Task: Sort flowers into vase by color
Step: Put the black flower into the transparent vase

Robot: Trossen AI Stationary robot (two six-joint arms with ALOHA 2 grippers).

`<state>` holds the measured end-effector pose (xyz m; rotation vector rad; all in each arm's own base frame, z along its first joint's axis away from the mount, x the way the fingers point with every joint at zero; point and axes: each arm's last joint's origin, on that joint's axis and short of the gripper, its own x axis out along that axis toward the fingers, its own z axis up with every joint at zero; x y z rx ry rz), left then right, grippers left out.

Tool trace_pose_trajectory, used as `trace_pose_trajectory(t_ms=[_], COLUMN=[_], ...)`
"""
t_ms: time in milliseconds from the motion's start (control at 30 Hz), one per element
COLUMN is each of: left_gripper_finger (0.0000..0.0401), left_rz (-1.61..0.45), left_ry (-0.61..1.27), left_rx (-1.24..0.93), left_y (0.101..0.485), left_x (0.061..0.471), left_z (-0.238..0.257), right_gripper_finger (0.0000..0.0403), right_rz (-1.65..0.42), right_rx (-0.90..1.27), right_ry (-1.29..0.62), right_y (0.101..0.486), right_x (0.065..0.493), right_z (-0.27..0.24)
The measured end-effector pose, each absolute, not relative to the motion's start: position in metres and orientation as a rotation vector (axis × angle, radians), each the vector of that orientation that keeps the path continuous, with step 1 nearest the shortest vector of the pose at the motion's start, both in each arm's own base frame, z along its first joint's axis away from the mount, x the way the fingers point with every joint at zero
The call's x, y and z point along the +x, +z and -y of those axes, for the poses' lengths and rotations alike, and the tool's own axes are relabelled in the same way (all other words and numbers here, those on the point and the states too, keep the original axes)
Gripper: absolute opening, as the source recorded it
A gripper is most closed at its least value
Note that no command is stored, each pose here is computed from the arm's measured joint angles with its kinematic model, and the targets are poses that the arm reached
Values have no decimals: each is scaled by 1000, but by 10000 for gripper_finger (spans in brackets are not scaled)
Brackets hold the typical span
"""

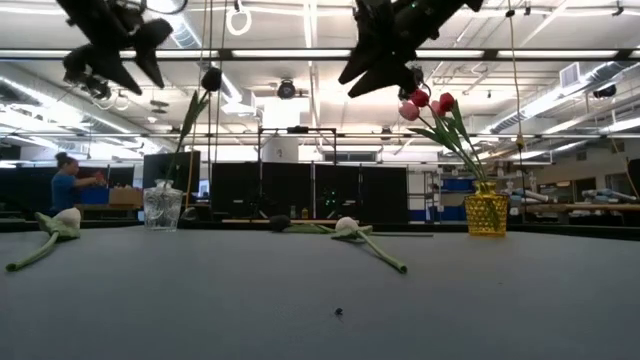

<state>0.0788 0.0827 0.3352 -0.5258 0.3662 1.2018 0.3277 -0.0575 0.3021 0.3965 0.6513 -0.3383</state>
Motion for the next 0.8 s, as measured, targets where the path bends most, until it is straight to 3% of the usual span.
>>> trace_pose_trajectory(t_ms=[167, 333, 600, 800], left_gripper_finger=[240, 235, 197, 188], left_rz=[-377, -369, -435, -406], left_ry=[933, 694, 562, 490], left_rx=[-470, -560, -642, -686], left_y=[357, 357, 335, 323], left_x=[80, 86, 104, 117], left_z=[-72, -58, -44, -36], right_gripper_finger=[168, 168, 168, 168], right_rz=[-827, -1007, -1179, -1201], right_rx=[386, 408, 407, 386], right_ry=[-358, -398, -487, -511], right_y=[274, 235, 191, 188], right_x=[350, 378, 412, 423], right_z=[54, 49, 86, 129])
